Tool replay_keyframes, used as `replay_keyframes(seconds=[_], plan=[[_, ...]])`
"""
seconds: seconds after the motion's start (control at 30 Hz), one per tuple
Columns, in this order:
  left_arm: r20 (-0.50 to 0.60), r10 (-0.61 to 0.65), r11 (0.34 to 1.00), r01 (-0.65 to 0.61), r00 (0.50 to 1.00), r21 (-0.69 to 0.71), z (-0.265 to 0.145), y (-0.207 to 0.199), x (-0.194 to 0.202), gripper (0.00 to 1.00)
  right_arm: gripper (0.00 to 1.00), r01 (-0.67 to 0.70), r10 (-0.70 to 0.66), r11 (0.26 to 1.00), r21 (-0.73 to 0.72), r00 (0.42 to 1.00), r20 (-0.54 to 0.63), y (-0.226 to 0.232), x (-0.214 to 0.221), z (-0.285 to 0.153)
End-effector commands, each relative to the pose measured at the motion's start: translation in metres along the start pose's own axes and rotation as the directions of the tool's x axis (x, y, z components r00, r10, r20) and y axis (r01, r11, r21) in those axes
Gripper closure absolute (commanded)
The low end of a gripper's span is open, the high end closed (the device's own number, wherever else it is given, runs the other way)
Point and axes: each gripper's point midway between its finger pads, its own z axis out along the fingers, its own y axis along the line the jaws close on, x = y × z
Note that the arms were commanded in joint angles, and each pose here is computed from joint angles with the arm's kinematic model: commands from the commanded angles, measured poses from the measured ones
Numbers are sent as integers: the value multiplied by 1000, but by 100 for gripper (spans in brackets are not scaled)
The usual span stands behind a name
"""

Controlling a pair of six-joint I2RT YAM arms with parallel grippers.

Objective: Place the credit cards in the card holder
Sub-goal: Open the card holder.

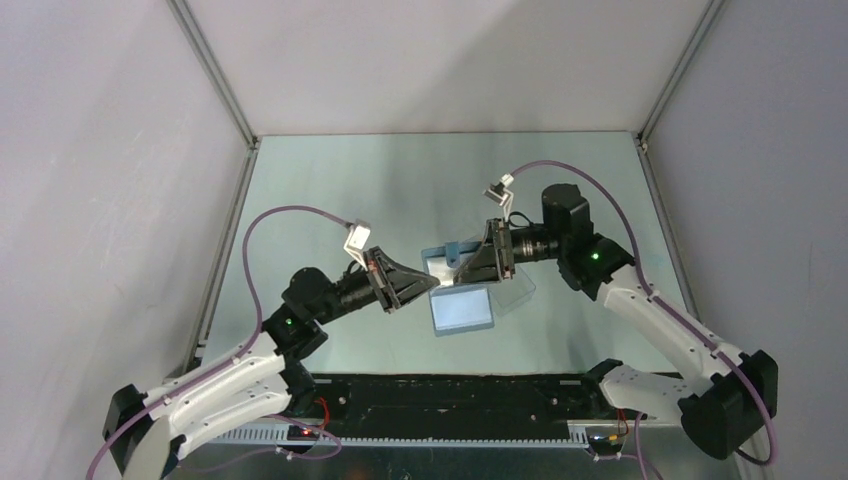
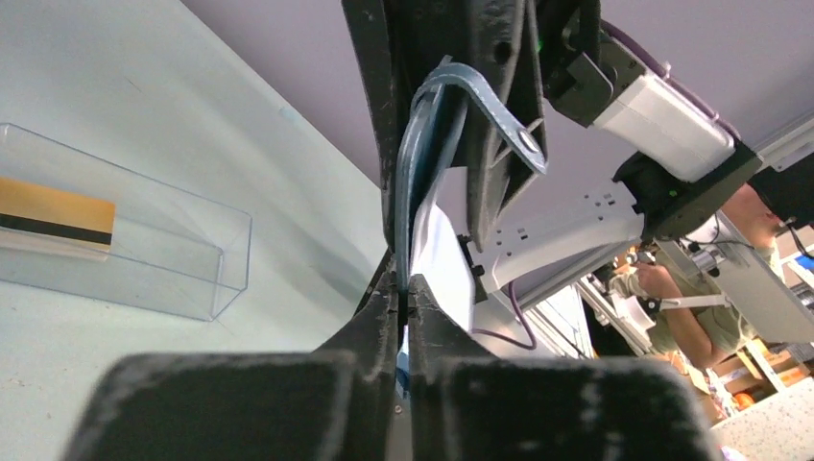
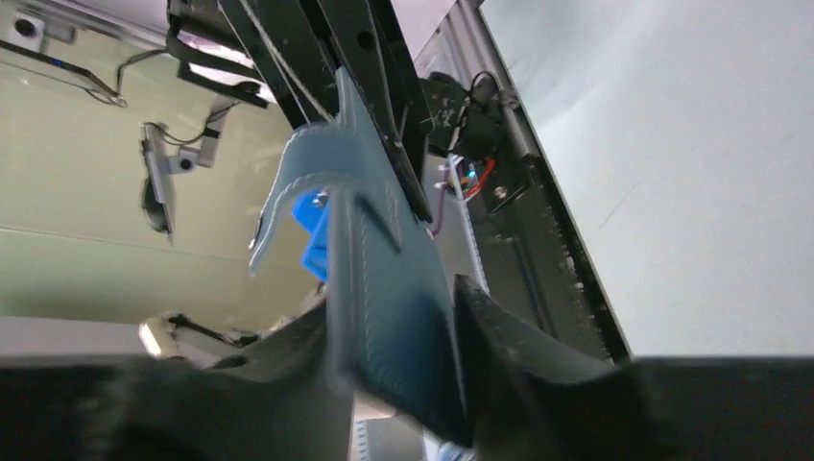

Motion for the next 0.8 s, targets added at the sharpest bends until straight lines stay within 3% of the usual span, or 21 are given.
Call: replay_keyframes(seconds=[0.0, 0.03, 0.07, 0.1, 0.13, 0.2, 0.27, 0.6, 0.67, 0.73, 0.77], plan=[[40, 9, 998, -12, 999, 68, 3, -23, -19, 87, 86, 34, -33, 995, -97, 999, 14, 19, -14, 11], [40, 5, 998, -8, 999, 65, 3, -22, -18, 75, 98, 24, -22, 996, -86, 1000, 20, 17, -16, 12], [44, 5, 998, -7, 999, 65, 2, -22, -18, 50, 100, 22, -20, 997, -79, 999, 25, 15, -16, 12], [48, -4, 998, 2, 999, 57, 1, -20, -18, 38, 100, 20, -17, 998, -61, 999, 45, 14, -20, 10], [55, -9, 998, 6, 998, 56, -1, -20, -18, 19, 100, 18, -15, 999, -48, 998, 61, 12, -23, 8], [72, -24, 999, 21, 997, 41, -4, -16, -18, 4, 100, 21, -19, 1000, -23, 994, 107, 13, -30, 2], [76, -36, 999, 33, 996, 36, -6, -13, -15, 1, 100, 28, -28, 1000, 4, 986, 166, 15, -41, -3], [-57, -101, 987, 107, 993, 116, 9, -24, 6, 8, 100, 44, -44, 999, 8, 957, 286, 32, -63, -11], [-72, -99, 984, 108, 993, 141, 13, -29, 7, 20, 100, 35, -36, 999, 7, 957, 286, 32, -63, -10], [-80, -87, 981, 100, 993, 168, 17, -35, 7, 43, 100, 25, -28, 1000, 13, 958, 285, 29, -62, -9], [-82, -81, 980, 94, 993, 175, 18, -36, 7, 60, 100, 23, -26, 1000, 16, 958, 285, 28, -63, -9]])
